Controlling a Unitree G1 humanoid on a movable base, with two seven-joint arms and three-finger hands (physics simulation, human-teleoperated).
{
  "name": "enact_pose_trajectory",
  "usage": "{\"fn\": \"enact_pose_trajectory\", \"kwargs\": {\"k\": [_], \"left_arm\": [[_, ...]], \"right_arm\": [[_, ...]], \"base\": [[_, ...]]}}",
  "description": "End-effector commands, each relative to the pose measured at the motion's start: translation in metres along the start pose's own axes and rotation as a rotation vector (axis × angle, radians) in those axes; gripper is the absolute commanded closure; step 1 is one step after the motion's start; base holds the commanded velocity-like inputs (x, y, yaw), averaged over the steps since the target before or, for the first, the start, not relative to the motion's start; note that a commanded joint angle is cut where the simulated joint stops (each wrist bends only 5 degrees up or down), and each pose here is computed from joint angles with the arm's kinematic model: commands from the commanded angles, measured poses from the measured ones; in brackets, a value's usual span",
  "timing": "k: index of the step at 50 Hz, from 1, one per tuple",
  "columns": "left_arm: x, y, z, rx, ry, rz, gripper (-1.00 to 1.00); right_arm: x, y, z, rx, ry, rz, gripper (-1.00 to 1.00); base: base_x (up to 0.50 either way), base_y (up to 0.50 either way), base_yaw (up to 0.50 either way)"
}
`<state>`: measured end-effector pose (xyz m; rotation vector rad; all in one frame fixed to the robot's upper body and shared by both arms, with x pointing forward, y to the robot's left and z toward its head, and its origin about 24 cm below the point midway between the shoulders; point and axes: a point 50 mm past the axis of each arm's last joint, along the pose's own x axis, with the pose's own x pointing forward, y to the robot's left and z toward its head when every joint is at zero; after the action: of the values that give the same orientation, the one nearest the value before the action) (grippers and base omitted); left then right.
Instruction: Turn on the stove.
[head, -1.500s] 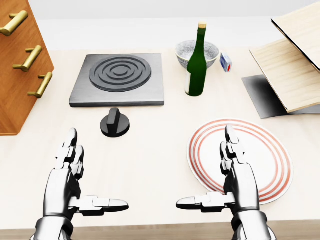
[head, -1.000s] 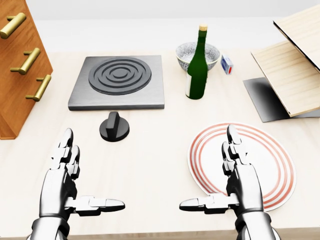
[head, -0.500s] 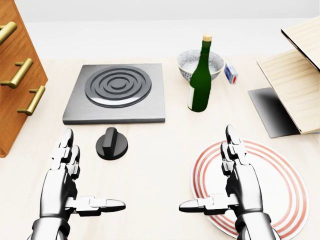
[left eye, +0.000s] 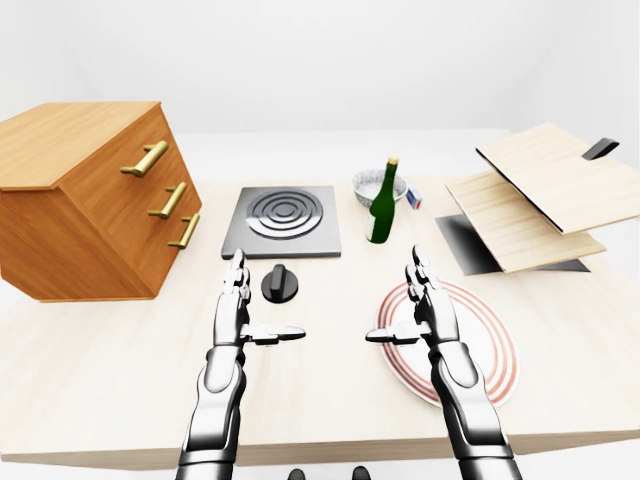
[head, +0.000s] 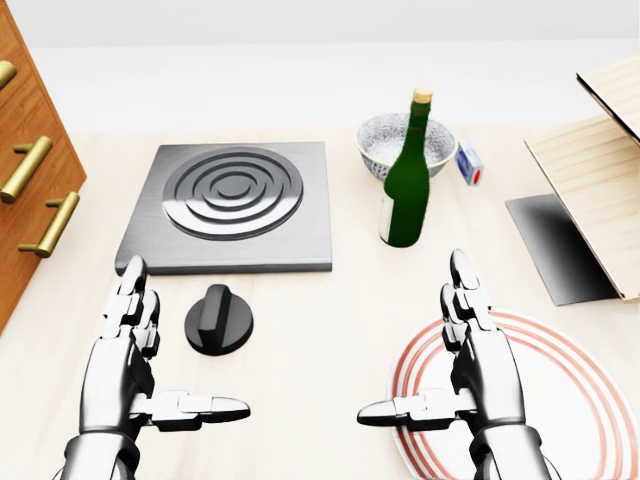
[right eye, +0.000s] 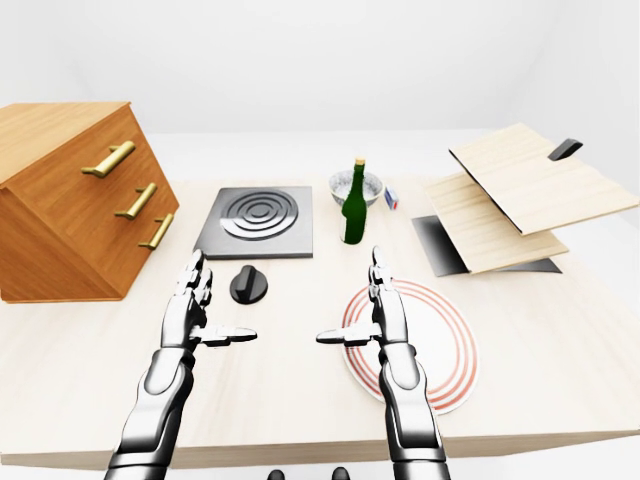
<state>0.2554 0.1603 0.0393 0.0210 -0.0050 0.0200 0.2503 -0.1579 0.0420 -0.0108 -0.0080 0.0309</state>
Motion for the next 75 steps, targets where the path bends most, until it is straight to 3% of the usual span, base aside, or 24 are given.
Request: {"fn": "enact_pose_trajectory", "kwargs": {"k": [1,35,44,55,64,75], "left_arm": [[0.000,-0.001,-0.001,0.002,0.002,-0.003,-1.00],[0.005,-0.004,-0.008,0.019,0.030,-0.013,-1.00],[0.018,-0.010,-0.030,0.033,0.116,-0.071,-1.00],[0.025,-0.015,-0.047,0.057,0.193,-0.092,-1.00],[0.040,-0.016,-0.055,0.076,0.261,-0.095,-1.00],[0.040,-0.021,-0.064,0.092,0.308,-0.102,-1.00]], "right_arm": [[0.000,0.001,0.000,-0.003,0.000,0.004,-1.00],[0.000,0.001,0.000,-0.002,-0.002,0.009,-1.00],[0.000,0.001,0.000,0.005,-0.005,0.013,-1.00],[0.000,0.002,0.001,0.004,-0.001,0.014,-1.00],[0.002,0.001,-0.002,0.000,0.006,0.012,-1.00],[0.002,0.002,-0.003,-0.001,0.011,0.015,-1.00]], "base": [[0.25,0.00,0.00],[0.25,0.00,0.00],[0.01,0.00,0.00],[0.00,0.00,0.00],[0.00,0.00,0.00],[0.00,0.00,0.00]]}}
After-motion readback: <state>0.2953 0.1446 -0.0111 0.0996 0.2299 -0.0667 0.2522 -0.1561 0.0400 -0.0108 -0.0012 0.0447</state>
